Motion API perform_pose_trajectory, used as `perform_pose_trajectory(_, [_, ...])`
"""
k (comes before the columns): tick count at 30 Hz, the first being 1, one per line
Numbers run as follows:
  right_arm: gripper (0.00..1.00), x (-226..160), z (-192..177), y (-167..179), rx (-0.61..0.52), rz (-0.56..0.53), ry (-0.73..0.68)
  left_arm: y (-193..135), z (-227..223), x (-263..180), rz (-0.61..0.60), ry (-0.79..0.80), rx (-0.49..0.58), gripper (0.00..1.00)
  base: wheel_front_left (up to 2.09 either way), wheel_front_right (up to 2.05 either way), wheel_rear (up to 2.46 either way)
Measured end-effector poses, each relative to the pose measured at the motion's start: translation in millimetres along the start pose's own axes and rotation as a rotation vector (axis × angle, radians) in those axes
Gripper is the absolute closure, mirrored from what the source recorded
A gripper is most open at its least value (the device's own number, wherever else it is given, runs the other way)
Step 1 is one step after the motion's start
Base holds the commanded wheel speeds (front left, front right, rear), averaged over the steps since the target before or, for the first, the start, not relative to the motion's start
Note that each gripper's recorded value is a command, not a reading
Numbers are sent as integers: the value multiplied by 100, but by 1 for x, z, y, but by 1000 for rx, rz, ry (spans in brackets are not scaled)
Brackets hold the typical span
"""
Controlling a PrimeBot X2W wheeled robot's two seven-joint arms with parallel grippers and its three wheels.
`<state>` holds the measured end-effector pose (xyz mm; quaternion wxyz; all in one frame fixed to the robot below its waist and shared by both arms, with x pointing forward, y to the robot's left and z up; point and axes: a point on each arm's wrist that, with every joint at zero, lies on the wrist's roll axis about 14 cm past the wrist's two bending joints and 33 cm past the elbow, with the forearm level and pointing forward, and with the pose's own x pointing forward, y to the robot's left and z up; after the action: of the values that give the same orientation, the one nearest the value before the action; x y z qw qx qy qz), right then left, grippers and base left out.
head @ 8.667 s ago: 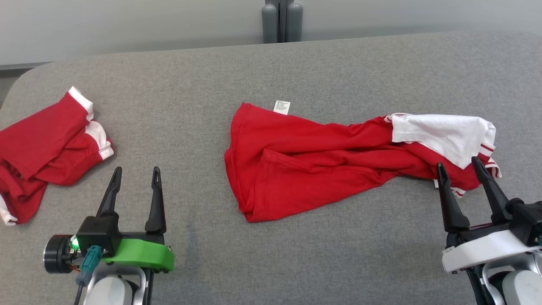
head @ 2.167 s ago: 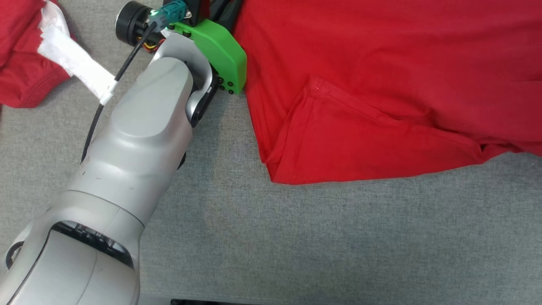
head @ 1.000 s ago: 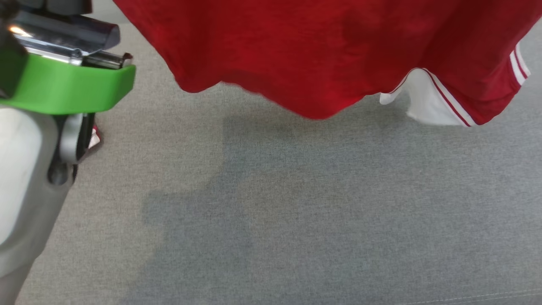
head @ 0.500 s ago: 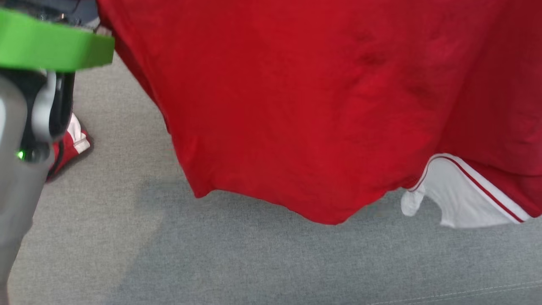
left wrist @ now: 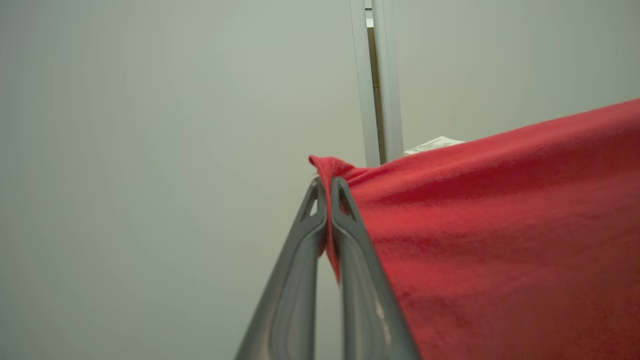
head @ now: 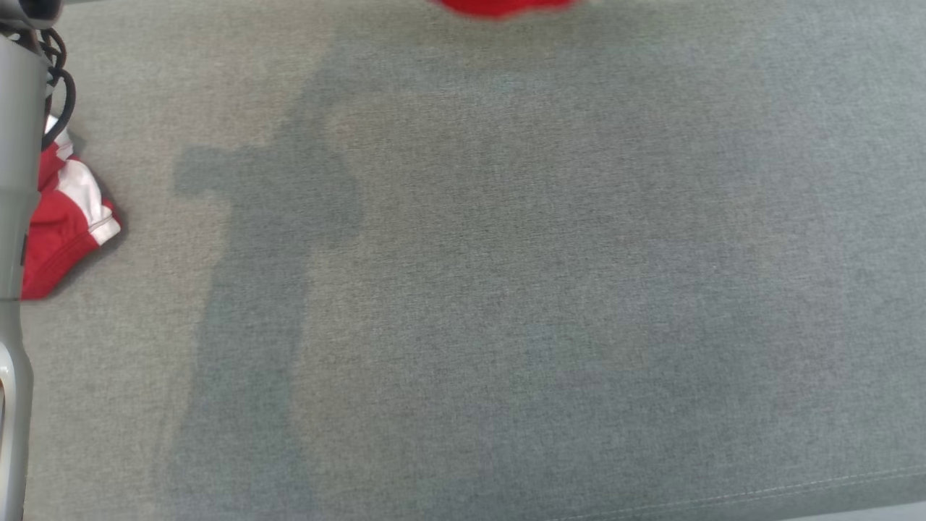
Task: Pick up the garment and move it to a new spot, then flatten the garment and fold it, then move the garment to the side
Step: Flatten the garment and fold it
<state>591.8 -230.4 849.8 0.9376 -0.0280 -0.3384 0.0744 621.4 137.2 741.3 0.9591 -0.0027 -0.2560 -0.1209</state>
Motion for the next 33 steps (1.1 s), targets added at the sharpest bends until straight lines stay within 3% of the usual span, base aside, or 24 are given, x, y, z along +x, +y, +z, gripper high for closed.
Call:
perform_pose_trajectory(3, [100,-1,-26,10,18,3,59,8,-24,-1,36,62,-13,100,0,0,0])
perform_pose_trajectory(7, [100,-24,-91,30,77,10,209,14,-84,-24,97,202,-62,100,0,0,0])
perform_pose_trajectory(11, [100,-78,-173,53,143,13,416,3,-164,-74,143,407,-139,100,0,0,0])
perform_pose_trajectory(18, [100,-192,-267,91,307,3,688,-29,-247,-160,204,641,-297,100,0,0,0])
perform_pose_trajectory(24, [100,-259,-267,92,431,-80,718,-32,-247,-212,210,668,-280,100,0,0,0])
perform_pose_trajectory(33, [100,-339,-208,90,441,-148,688,-36,-189,-264,166,569,-175,100,0,0,0])
